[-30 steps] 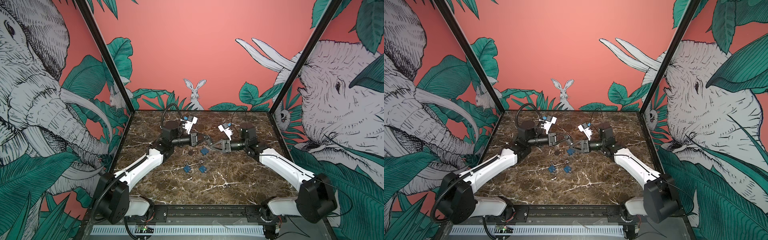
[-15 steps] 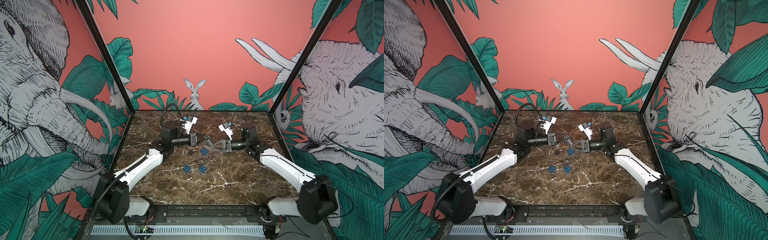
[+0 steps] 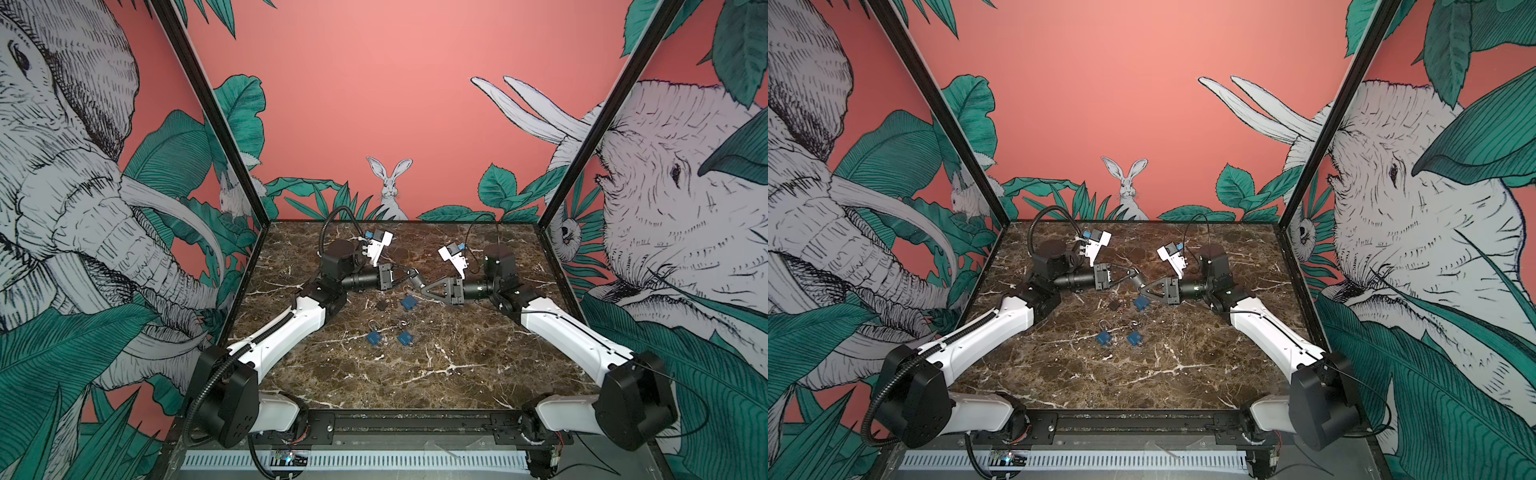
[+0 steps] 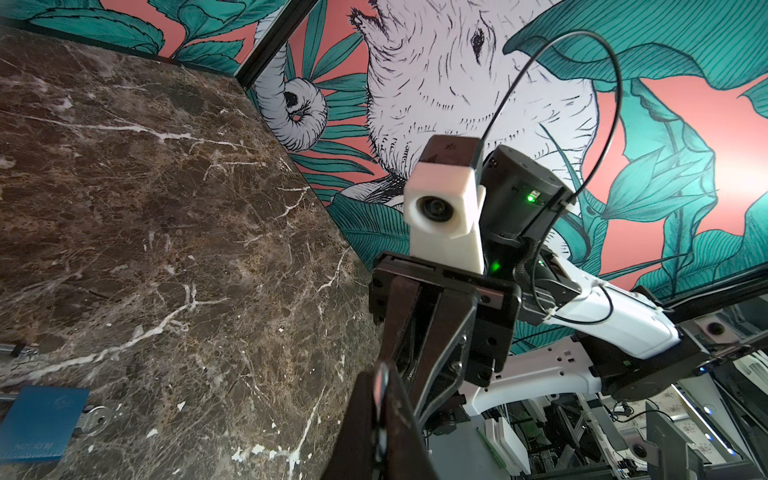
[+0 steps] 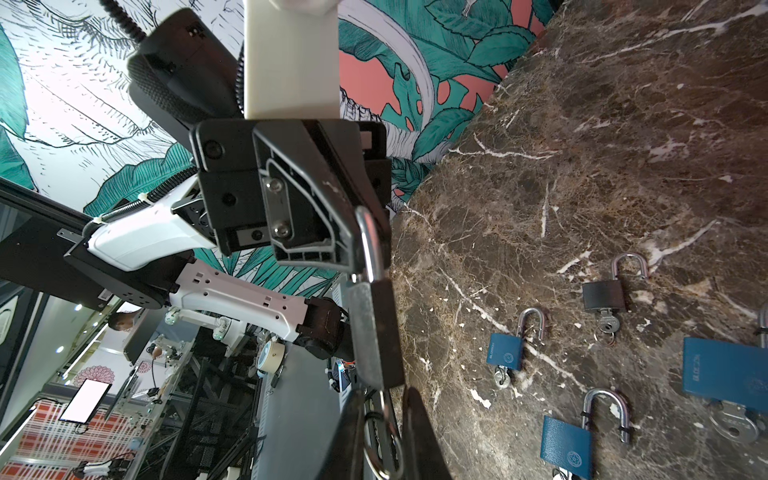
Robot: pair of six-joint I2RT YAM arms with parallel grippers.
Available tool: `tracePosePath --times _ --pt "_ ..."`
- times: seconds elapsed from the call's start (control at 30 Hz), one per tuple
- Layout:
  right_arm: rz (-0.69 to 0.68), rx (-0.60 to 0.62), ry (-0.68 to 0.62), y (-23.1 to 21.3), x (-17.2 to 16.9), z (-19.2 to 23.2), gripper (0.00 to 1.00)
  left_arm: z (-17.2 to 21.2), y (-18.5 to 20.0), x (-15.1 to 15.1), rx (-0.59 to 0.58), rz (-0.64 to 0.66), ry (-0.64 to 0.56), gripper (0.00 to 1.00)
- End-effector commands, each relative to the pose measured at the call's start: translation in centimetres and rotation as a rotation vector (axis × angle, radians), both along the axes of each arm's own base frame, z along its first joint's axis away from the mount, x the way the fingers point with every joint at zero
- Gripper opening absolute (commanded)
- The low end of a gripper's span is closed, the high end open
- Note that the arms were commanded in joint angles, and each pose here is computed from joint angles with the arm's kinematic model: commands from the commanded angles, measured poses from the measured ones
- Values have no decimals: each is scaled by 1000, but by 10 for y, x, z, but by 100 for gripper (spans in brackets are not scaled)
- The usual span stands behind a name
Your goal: Lock with the key
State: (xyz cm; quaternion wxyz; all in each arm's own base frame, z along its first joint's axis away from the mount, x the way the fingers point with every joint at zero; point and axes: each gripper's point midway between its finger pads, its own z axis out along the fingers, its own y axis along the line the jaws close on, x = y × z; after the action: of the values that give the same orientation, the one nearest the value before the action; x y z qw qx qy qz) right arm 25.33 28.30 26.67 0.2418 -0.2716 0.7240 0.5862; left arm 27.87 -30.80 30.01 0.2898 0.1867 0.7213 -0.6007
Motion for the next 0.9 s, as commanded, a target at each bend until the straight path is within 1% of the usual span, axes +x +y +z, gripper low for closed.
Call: tracePosePath --times 0.0,0.27,0.87 --pt "-24 -1 -12 -5 -1 -2 0 34 10 10 -64 53 -72 0" --pt "-20 -1 -4 -7 -3 -6 0 52 14 20 -107 64 -88 0" --pt "-18 15 1 -9 -4 -5 0 68 24 30 -155 80 -103 0"
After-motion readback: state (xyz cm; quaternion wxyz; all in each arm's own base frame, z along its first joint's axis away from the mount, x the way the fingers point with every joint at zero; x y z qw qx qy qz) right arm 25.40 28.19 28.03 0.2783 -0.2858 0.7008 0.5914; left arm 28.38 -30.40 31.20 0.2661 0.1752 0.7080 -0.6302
